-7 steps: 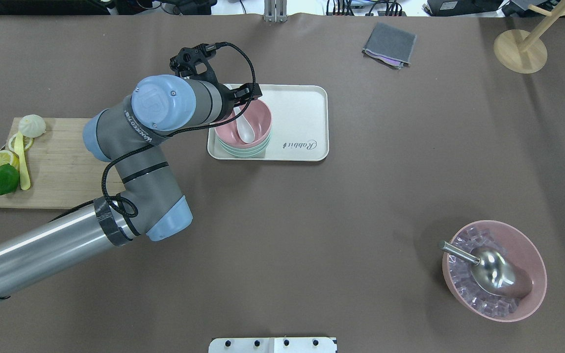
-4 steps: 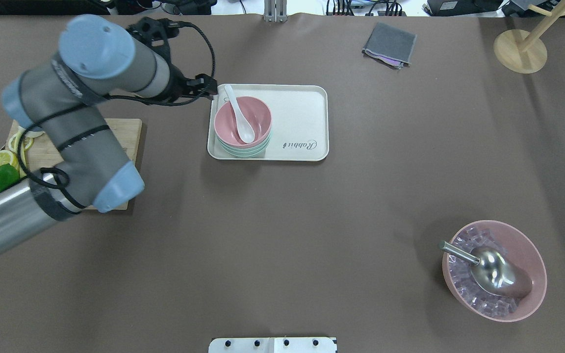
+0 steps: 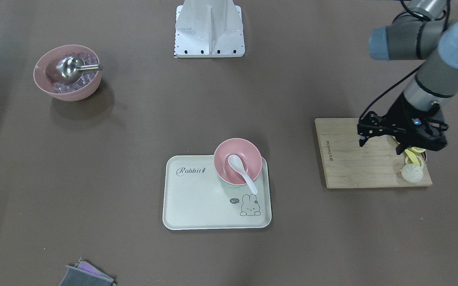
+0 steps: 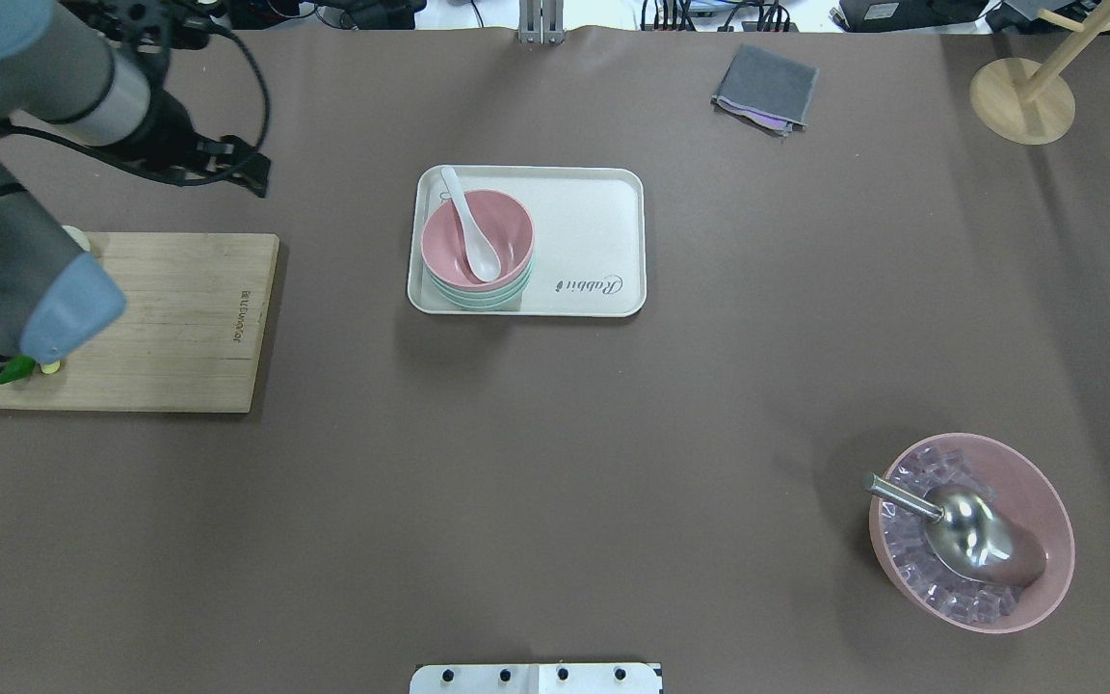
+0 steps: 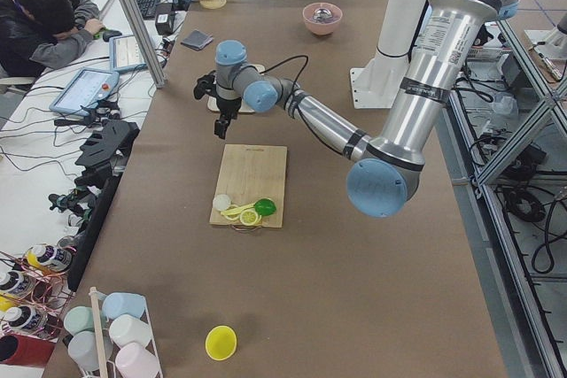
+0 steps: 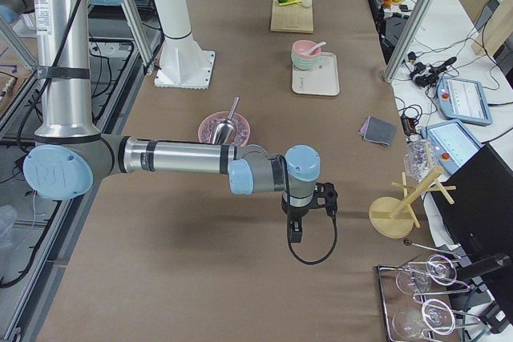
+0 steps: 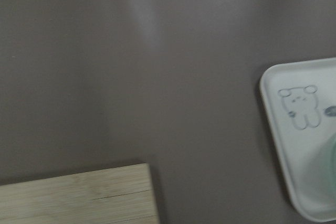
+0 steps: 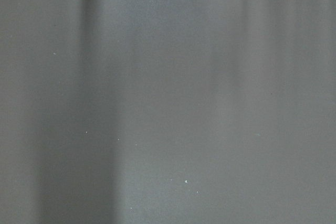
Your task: Stack pink bowl on green and place spoon
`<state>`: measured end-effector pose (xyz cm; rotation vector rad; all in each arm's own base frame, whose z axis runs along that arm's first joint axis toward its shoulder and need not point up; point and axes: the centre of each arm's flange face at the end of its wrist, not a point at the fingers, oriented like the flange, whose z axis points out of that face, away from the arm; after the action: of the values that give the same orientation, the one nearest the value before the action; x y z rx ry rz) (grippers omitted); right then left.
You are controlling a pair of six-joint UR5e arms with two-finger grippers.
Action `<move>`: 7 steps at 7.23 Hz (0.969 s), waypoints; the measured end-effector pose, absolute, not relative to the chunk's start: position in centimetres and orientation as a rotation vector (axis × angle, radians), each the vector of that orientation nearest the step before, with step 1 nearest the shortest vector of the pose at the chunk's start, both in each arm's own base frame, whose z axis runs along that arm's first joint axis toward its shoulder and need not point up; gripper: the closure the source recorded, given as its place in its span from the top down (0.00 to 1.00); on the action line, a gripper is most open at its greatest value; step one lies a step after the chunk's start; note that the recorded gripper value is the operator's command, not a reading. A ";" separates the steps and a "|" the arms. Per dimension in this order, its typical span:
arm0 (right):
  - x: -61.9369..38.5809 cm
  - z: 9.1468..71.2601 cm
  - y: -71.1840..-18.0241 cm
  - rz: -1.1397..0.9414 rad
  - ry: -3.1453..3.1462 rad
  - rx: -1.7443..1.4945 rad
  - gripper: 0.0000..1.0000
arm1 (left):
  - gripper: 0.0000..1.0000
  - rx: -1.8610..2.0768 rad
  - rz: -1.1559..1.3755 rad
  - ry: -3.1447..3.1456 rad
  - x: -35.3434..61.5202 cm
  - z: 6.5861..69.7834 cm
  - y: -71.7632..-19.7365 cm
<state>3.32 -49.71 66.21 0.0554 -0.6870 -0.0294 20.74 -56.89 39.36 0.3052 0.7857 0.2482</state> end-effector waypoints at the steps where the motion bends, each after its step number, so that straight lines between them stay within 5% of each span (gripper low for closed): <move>1: 3.3 66.2 -49.7 -0.030 -0.687 0.056 1.00 | 1.00 0.308 0.324 0.762 16.5 43.5 -56.3; 7: 3.3 66.1 -49.7 -0.031 -0.692 0.059 1.00 | 1.00 0.231 0.412 0.768 -3.1 64.3 -46.5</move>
<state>3.28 -49.74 66.14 0.0586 -0.6919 -0.0309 -3.05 -46.48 64.29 0.2309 0.7676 0.4122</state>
